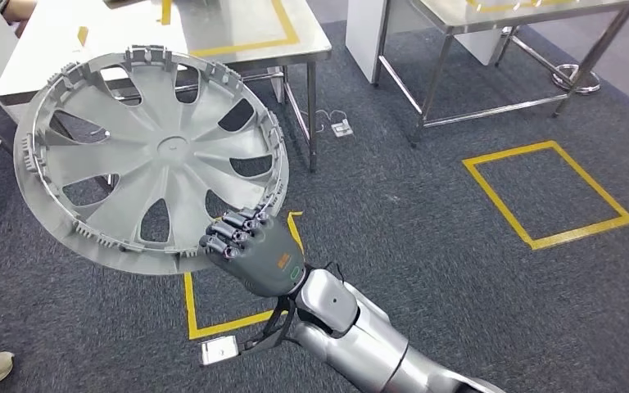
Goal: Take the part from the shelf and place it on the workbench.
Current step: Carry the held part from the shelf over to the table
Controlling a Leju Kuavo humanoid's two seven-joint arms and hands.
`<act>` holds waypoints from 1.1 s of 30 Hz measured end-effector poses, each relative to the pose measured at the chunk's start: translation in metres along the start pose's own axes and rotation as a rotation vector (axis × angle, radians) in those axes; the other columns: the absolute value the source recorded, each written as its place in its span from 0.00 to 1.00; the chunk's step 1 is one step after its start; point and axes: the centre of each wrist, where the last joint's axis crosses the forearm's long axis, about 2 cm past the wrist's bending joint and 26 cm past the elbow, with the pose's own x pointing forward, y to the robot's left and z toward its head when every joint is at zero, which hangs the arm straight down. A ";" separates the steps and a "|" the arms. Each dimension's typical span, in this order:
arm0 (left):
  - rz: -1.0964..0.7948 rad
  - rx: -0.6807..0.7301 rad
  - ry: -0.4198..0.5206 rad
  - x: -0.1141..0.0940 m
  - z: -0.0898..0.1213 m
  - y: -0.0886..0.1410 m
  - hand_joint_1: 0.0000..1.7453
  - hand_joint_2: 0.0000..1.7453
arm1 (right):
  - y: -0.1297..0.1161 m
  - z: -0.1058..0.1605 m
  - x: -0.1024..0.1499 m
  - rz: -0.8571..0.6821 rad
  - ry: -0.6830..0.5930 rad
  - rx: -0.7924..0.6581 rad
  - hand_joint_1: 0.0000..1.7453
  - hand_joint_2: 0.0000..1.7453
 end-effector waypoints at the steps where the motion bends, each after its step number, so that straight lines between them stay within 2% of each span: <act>1: 0.003 0.000 -0.003 0.000 0.000 0.000 0.00 1.00 | 0.000 -0.001 0.000 -0.001 0.000 -0.001 1.00 1.00; 33: 0.030 -0.015 -0.019 -0.001 0.001 -0.001 0.00 1.00 | -0.001 0.006 0.002 -0.091 -0.010 -0.027 1.00 1.00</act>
